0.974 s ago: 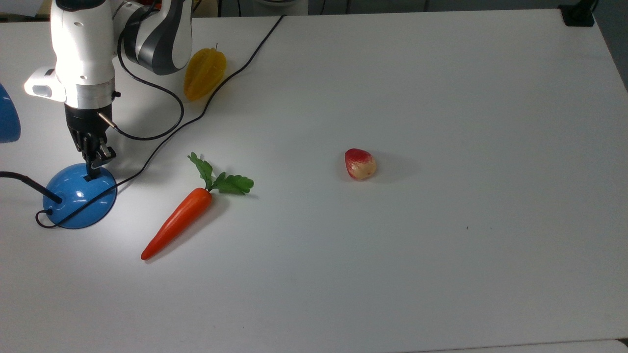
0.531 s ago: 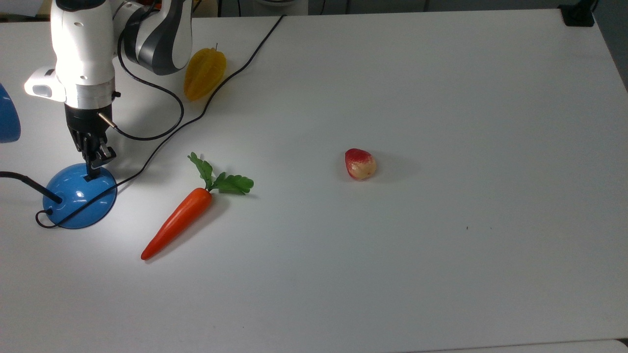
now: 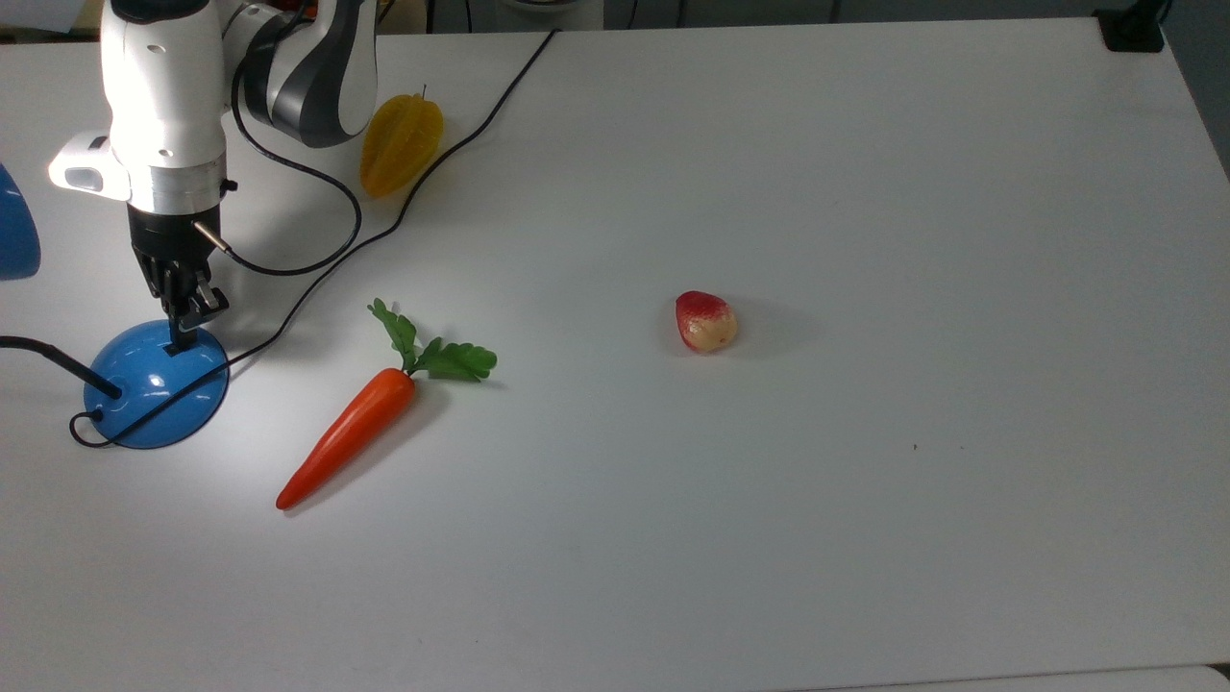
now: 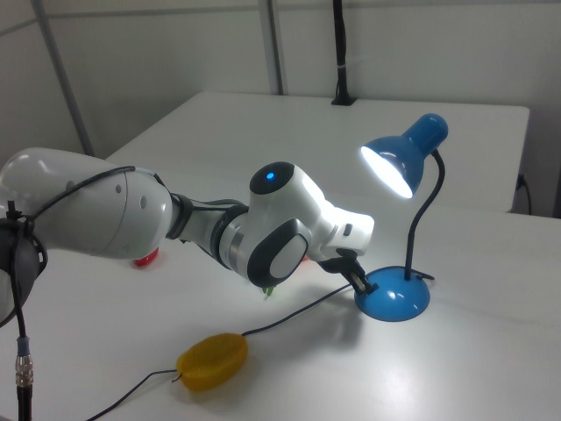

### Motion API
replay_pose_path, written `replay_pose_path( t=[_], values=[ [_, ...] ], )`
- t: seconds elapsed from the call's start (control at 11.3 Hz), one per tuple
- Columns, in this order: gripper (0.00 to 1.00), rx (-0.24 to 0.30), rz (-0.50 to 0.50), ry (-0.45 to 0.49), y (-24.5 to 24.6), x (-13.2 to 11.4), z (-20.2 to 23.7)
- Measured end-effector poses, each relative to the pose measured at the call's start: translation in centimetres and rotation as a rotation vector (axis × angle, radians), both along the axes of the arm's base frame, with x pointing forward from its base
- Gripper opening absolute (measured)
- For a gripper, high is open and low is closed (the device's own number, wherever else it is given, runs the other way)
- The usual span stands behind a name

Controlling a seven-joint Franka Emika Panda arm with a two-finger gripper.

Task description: Turn off lamp

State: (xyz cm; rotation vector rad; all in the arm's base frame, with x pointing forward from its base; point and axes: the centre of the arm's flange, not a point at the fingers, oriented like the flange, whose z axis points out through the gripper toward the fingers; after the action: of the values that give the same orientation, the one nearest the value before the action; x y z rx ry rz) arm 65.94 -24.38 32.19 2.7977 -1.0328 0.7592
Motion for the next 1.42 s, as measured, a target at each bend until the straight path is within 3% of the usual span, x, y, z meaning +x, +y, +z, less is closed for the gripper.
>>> replay_pose_path(
  t=[0.8, 1.15, 1.42],
  values=[
    [0.01, -0.002, 0.002, 0.004, 0.0, 0.0, -0.3],
    [0.01, -0.013, -0.008, -0.034, -0.7, -0.2, 3.0],
    [0.01, 0.019, 0.014, 0.069, 0.7, -1.1, 6.6]
  ],
)
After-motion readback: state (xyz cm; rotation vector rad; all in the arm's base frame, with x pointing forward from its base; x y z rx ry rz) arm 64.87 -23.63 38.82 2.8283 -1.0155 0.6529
